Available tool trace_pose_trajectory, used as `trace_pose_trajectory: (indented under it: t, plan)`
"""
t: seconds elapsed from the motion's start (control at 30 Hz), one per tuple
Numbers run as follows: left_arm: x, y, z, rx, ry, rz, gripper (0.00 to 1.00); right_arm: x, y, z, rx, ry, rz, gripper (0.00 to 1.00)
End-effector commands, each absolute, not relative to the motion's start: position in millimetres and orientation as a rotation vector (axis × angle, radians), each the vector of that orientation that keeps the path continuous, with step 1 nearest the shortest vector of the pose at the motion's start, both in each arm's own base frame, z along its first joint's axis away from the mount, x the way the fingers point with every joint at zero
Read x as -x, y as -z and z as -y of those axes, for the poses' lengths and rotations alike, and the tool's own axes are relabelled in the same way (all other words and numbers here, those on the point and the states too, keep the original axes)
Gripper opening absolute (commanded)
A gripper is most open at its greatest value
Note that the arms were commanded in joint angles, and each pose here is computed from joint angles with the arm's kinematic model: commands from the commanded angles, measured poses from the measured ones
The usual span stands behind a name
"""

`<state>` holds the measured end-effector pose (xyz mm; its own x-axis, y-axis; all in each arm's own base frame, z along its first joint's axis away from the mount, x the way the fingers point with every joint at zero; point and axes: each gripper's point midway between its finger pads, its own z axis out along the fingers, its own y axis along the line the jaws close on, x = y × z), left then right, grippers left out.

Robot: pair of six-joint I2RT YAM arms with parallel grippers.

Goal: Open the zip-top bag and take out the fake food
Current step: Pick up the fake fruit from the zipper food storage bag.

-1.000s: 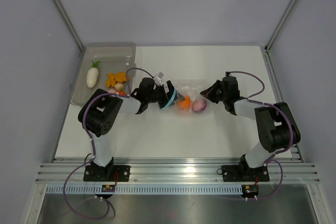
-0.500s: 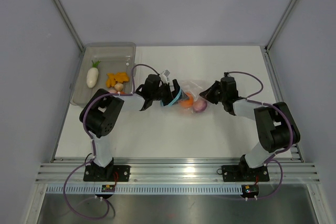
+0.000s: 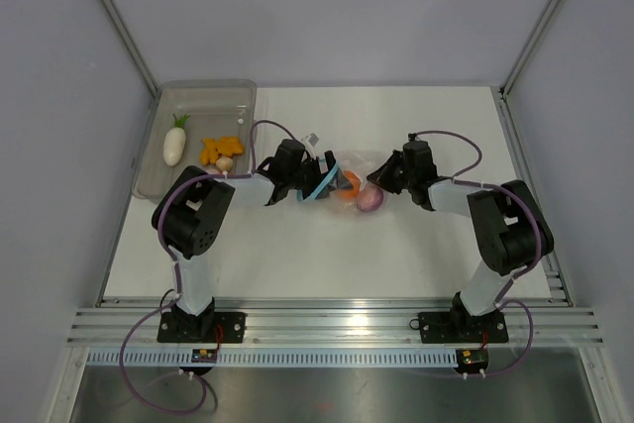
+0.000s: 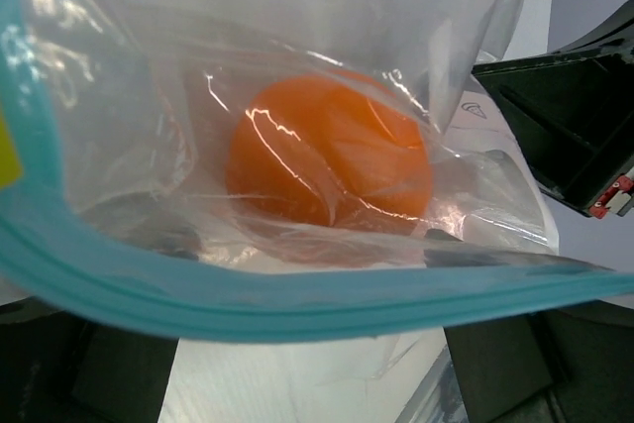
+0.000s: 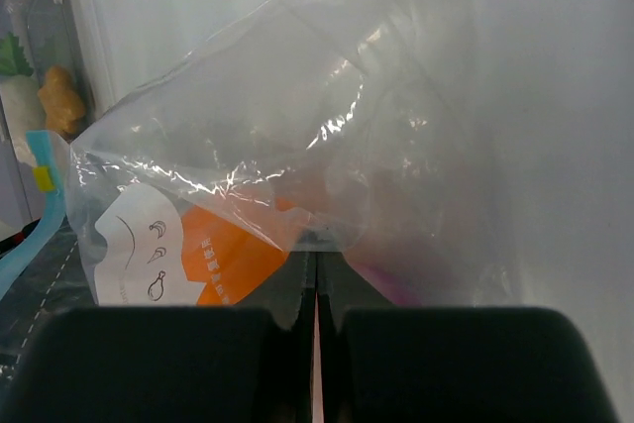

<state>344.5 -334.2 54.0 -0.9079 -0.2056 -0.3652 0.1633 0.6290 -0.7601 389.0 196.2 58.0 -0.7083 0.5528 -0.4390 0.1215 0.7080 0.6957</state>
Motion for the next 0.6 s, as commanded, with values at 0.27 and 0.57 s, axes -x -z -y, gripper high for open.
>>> trace_pose_trajectory:
  t: [0.27, 0.57]
  plan:
    - [-358, -67, 338, 0.005, 1.175, -2.368, 0.99, -396, -58, -224, -0.37, -0.911, -2.303, 0.0]
    - [-363, -63, 336, 0.018, 1.135, -2.379, 0.99, -386, -64, -248, -0.258, -0.956, -2.33, 0.0]
